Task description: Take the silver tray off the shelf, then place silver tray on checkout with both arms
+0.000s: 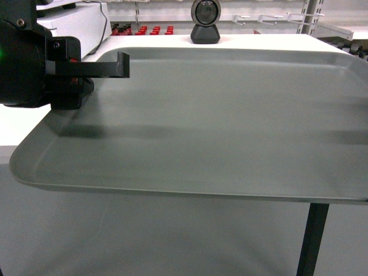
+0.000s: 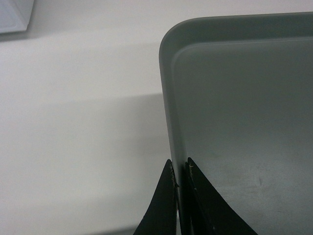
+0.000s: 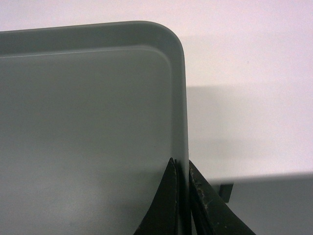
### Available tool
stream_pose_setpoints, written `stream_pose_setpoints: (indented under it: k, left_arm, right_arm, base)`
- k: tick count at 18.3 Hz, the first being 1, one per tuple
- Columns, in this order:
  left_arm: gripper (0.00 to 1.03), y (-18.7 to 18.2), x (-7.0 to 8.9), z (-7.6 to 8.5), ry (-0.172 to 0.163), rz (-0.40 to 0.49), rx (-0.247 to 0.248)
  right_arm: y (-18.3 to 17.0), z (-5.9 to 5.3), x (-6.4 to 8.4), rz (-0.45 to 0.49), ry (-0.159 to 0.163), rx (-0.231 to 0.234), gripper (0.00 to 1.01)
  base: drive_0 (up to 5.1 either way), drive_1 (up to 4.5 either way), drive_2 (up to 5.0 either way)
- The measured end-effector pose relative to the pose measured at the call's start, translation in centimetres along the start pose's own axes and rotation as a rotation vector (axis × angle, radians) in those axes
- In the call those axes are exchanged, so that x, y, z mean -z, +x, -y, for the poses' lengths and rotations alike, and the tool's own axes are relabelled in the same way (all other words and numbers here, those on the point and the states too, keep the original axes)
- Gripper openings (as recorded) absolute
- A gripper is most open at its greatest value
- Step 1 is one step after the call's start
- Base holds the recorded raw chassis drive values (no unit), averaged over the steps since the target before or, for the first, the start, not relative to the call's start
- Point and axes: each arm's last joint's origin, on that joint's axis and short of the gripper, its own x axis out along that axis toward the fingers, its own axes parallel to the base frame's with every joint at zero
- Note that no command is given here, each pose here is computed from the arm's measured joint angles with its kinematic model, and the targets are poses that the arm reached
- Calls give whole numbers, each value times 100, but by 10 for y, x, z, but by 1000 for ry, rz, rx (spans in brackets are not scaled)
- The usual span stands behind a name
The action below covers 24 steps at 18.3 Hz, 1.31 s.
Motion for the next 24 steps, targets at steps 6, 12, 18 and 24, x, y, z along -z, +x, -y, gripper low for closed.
stream_pose_setpoints:
  k: [6,12,18,24]
  left_arm:
    - [3,0,0,1,0,4,3]
    - [3,0,0,0,0,1,1]
    - [3,1,0,0,0,3,1]
    - [3,1,0,0,1,-2,1]
  right_arm:
    - [0,0,-1,5,0,-1,3]
    - [0,0,0,4,0,-1,3]
    - [0,0,-1,8,0,-1,3]
    - [0,0,0,2,-1,0,3]
  base:
    - [4,218,-211]
    - [5,413,-404]
    - [-3,99,-106]
    - [0,0,0]
